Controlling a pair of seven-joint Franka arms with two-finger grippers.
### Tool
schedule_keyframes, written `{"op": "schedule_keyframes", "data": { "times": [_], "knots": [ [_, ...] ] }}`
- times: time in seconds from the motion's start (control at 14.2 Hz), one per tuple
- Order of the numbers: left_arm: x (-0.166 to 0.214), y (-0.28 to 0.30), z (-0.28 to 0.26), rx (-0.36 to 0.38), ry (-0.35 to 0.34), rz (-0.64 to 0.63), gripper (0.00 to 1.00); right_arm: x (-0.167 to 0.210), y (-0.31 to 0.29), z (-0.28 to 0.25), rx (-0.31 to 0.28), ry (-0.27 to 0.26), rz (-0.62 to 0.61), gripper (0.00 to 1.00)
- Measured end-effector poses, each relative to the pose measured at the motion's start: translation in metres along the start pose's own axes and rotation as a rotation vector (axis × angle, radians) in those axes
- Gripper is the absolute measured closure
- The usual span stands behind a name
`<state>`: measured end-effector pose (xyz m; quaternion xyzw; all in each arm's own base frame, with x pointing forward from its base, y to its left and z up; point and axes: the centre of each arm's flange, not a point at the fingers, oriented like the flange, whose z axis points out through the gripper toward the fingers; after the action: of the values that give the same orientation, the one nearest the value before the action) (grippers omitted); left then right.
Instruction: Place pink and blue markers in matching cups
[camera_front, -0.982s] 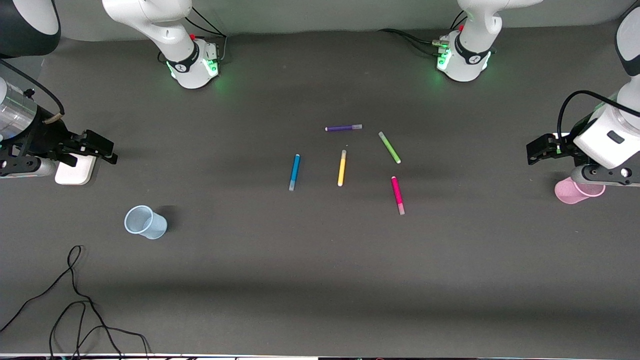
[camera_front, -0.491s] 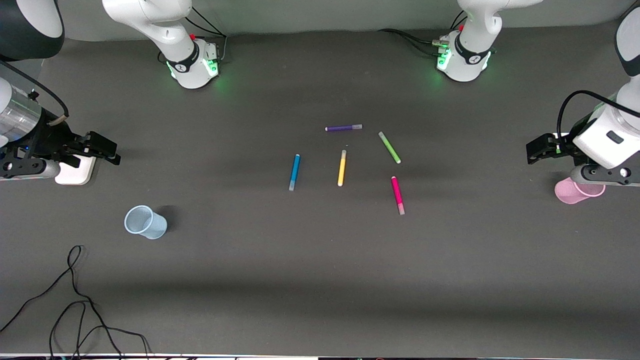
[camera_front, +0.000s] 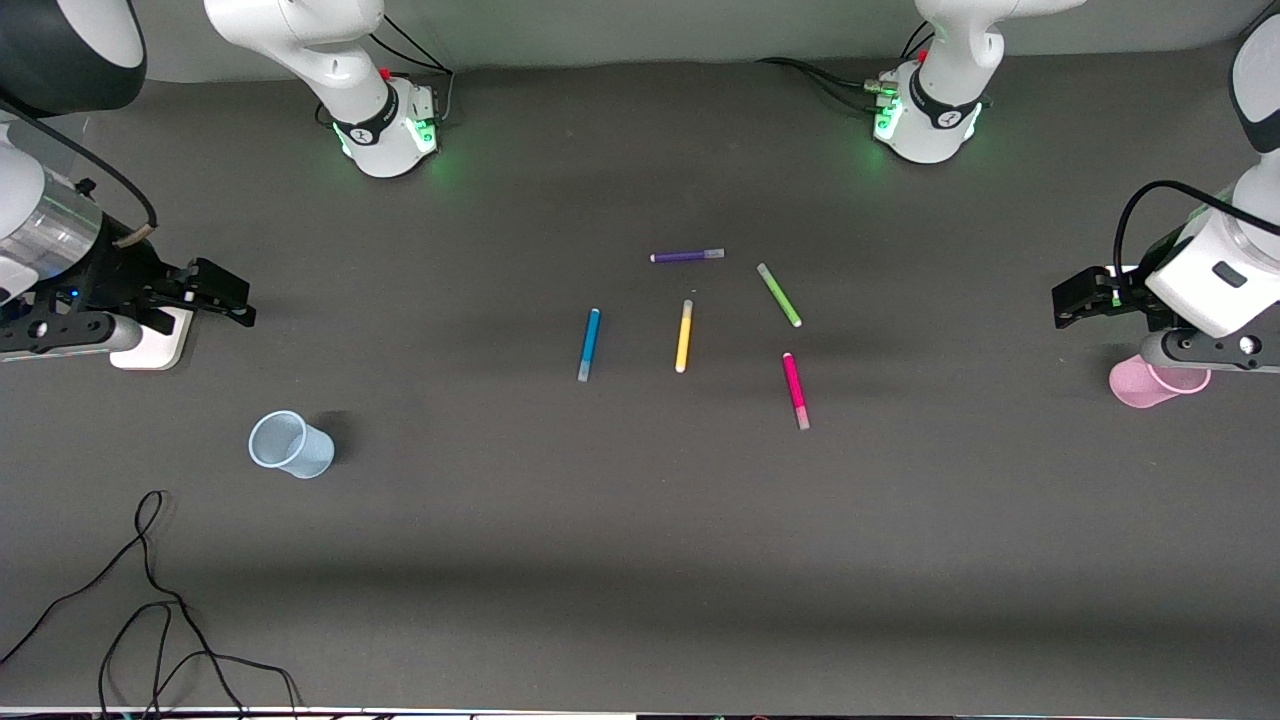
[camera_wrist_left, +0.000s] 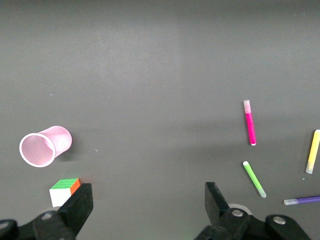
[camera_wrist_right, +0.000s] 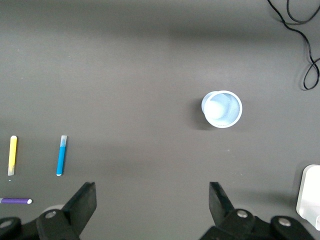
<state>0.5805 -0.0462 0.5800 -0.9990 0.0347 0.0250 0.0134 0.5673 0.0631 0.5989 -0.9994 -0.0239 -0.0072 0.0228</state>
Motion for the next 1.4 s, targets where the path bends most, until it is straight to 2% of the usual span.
{"op": "schedule_keyframes", "data": {
  "times": [0.84, 1.4],
  "knots": [
    [0.000, 0.000, 0.000, 0.000, 0.000, 0.000, 0.00, -0.007, -0.099, -0.008, 0.016, 0.018, 0.055, 0.00],
    [0.000, -0.001, 0.000, 0.000, -0.001, -0.001, 0.00, -0.009, -0.168, 0.030, 0.016, -0.046, 0.128, 0.00]
  ]
}}
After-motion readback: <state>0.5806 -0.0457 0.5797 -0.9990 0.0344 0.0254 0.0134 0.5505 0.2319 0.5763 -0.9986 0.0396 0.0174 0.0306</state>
